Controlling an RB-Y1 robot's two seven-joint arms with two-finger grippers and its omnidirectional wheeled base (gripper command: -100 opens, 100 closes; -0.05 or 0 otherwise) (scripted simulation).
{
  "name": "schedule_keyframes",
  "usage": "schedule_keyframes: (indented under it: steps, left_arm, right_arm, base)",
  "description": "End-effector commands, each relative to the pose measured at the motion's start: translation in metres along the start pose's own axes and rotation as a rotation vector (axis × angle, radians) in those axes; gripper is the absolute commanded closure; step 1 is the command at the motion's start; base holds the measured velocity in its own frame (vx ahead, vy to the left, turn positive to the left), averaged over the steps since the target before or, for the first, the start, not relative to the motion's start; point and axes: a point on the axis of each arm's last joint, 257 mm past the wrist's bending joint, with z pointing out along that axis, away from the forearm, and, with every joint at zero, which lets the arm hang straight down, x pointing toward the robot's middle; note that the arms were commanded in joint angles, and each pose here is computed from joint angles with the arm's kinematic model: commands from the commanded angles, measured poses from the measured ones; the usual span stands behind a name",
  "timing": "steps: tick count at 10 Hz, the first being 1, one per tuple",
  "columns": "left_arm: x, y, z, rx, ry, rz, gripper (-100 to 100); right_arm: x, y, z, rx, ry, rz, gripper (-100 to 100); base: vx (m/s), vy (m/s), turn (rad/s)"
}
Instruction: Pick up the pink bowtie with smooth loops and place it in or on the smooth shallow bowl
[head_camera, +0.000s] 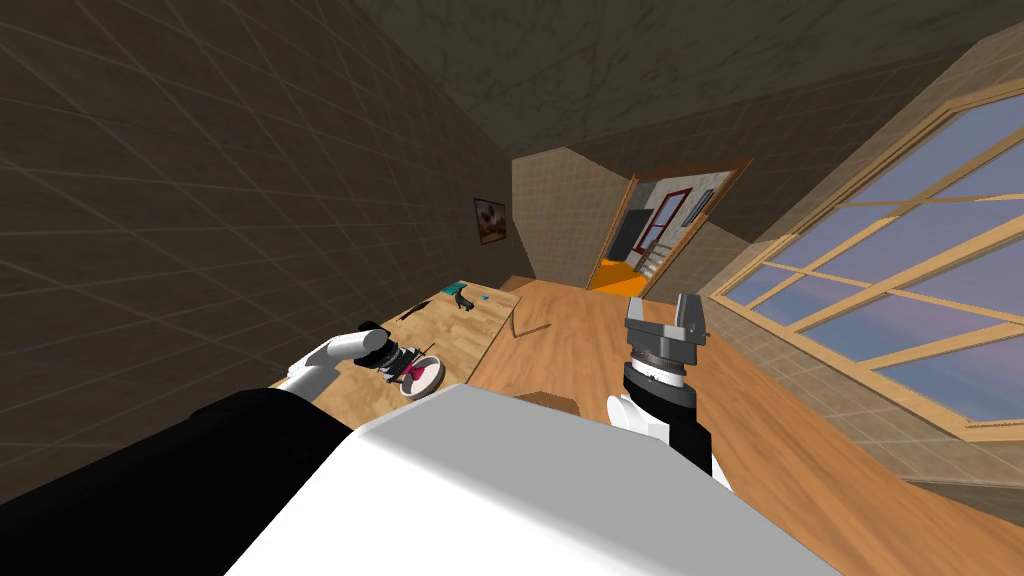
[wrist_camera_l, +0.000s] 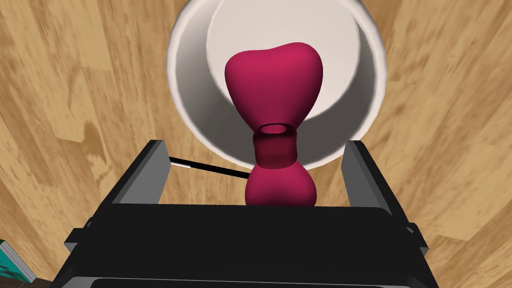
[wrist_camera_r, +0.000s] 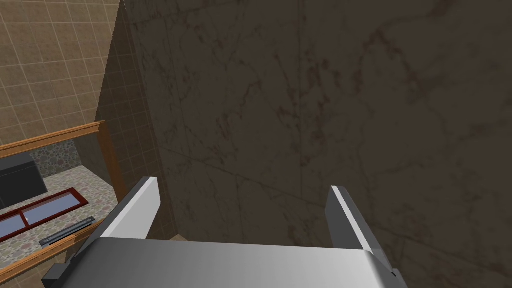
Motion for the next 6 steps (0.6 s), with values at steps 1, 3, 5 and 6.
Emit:
schedule_keyframes:
  steps: [1,3,5,6]
  left_arm:
    - [0.0,0.0,0.0,0.0,0.0,0.0,0]
    - [-0.007,-0.001,-0.017,0.029,-0.024,0.044,-100]
    - [-0.01,-0.001,-0.028,0.041,-0.036,0.07,-100]
    - [-0.009,0.012,-0.026,0.018,-0.03,0.061,-100]
  right_arm:
    - [0.0,0.0,0.0,0.0,0.0,0.0,0]
    - [0.0,0.0,0.0,0.0,0.0,0.0,0]
    - [0.0,0.0,0.0,0.0,0.0,0.0,0]
    - [0.0,0.0,0.0,0.0,0.0,0.0,0]
  base:
    - [0.0,0.0,0.0]
    - [0.086,0.003,0.192]
    - [0.104,-0.004,0.09]
    - [0.069,-0.011,0.077]
